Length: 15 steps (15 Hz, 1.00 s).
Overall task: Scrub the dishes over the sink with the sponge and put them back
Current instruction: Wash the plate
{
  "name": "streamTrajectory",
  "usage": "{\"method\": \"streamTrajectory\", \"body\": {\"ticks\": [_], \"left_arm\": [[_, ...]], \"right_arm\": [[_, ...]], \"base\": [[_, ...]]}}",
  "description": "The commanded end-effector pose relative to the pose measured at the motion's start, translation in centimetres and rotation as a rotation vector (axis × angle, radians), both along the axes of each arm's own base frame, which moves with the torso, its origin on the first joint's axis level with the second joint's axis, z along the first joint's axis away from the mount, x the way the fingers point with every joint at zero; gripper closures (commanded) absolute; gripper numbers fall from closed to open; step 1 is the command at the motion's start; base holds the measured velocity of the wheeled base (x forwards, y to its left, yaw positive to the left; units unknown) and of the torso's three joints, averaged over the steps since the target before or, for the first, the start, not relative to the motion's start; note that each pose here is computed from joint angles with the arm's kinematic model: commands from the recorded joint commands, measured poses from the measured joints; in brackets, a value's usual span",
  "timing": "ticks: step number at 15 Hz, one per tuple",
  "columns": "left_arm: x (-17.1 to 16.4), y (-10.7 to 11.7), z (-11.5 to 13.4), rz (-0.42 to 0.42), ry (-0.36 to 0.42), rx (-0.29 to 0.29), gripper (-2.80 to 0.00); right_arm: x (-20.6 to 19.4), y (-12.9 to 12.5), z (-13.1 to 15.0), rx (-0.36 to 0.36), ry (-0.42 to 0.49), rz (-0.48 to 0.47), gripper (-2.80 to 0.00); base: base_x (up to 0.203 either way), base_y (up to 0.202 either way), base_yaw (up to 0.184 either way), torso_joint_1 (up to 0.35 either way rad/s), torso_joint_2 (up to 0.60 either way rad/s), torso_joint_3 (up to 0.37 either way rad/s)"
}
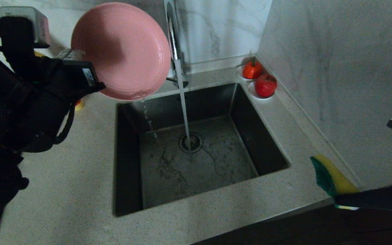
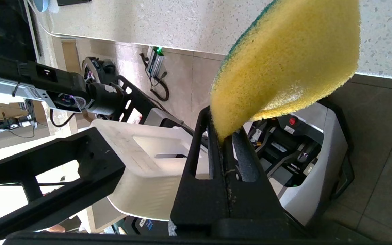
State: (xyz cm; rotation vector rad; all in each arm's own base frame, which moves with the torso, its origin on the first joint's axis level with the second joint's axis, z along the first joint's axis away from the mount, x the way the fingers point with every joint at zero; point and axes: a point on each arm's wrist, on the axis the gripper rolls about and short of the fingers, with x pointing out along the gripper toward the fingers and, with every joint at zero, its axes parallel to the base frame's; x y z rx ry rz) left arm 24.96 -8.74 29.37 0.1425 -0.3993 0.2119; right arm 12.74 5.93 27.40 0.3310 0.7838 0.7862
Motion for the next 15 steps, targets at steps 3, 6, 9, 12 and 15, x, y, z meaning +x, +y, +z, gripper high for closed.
{"method": "streamTrajectory", "body": {"ticks": [3, 6, 9, 12, 15], "left_arm": [[-3.1, 1.1, 2.1, -0.014, -0.103, 0.004, 0.00], [-3.6, 1.3, 2.8, -0.023, -0.120, 0.002, 0.00], [-4.0, 1.5, 3.0, -0.057, -0.023, -0.027, 0.00], [-5.4, 1.9, 4.0, -0.155, 0.148, -0.102, 0.00], [-8.5, 2.7, 6.5, -0.374, 0.312, -0.234, 0.00]], "right_arm": [[0.2, 0.1, -0.2, -0.001, 0.014, 0.003, 0.00], [0.0, 0.0, -0.3, -0.001, 0.011, 0.005, 0.00], [-0.7, 0.0, 0.6, 0.017, -0.030, 0.023, 0.00], [-1.6, 0.3, 1.8, 0.039, -0.077, 0.074, 0.00], [-2.8, 0.7, 2.7, 0.063, -0.120, 0.148, 0.00]], "base": [[0.000, 0.000, 0.000, 0.000, 0.00, 0.000], [0.000, 0.000, 0.000, 0.000, 0.00, 0.000], [0.000, 0.000, 0.000, 0.000, 0.00, 0.000], [0.000, 0.000, 0.000, 0.000, 0.00, 0.000], [0.000, 0.000, 0.000, 0.000, 0.00, 0.000]]}}
